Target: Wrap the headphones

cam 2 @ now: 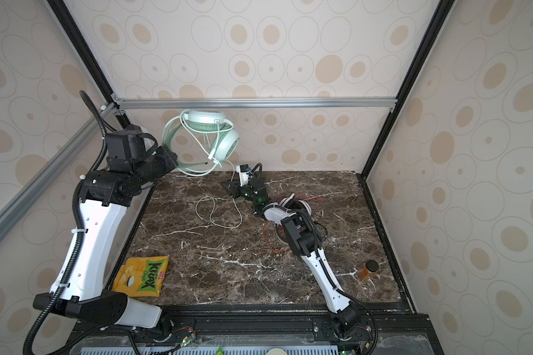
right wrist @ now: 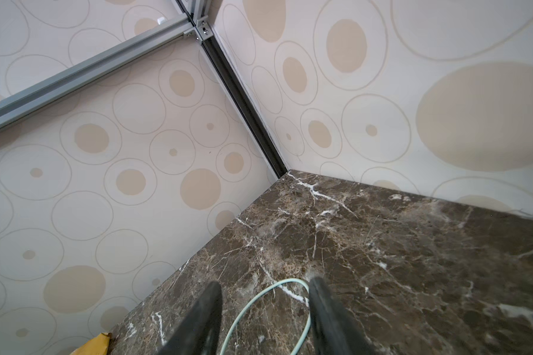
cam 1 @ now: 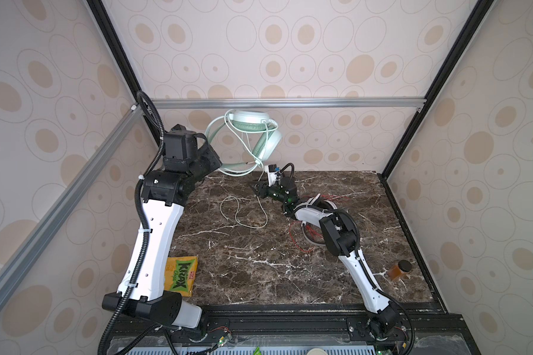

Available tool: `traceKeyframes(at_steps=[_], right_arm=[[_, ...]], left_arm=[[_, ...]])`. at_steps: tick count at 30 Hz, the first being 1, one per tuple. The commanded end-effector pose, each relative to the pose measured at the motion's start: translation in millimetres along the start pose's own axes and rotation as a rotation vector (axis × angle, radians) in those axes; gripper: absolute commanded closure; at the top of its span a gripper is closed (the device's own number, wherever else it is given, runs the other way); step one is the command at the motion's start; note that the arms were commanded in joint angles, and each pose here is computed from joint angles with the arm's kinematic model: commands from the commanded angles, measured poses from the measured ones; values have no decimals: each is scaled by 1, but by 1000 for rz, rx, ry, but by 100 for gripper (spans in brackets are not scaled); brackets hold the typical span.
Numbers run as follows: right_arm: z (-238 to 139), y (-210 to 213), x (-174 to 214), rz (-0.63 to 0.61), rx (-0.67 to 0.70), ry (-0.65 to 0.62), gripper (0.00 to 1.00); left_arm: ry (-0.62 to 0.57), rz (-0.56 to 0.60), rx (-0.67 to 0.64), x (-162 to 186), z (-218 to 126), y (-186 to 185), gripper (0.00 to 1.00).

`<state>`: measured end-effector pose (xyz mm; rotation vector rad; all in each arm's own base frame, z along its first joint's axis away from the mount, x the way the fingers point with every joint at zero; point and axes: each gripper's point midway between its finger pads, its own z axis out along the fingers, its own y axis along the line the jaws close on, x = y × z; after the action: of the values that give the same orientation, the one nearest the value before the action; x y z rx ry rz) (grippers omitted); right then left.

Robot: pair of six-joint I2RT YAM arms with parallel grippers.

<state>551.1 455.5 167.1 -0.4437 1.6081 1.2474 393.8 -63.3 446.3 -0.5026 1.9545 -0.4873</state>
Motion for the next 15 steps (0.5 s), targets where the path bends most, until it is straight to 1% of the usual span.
traceKeyframes(at_steps=[1,6,10,15], right_arm=[[6,-4,9,51,16,-5,56],[0,-8,22,73,25,-11,60],[-3,-6,23,77,16,-13,71],[-5,-4,27,79,7,-4,88]], left_arm=[[-119,-43,95,-31,-31,-19,100],[-119,-42,96,-31,-32,-19,100],[-116,-47,96,-31,-31,-19,100],[-116,-53,101,-31,-31,-20,100]])
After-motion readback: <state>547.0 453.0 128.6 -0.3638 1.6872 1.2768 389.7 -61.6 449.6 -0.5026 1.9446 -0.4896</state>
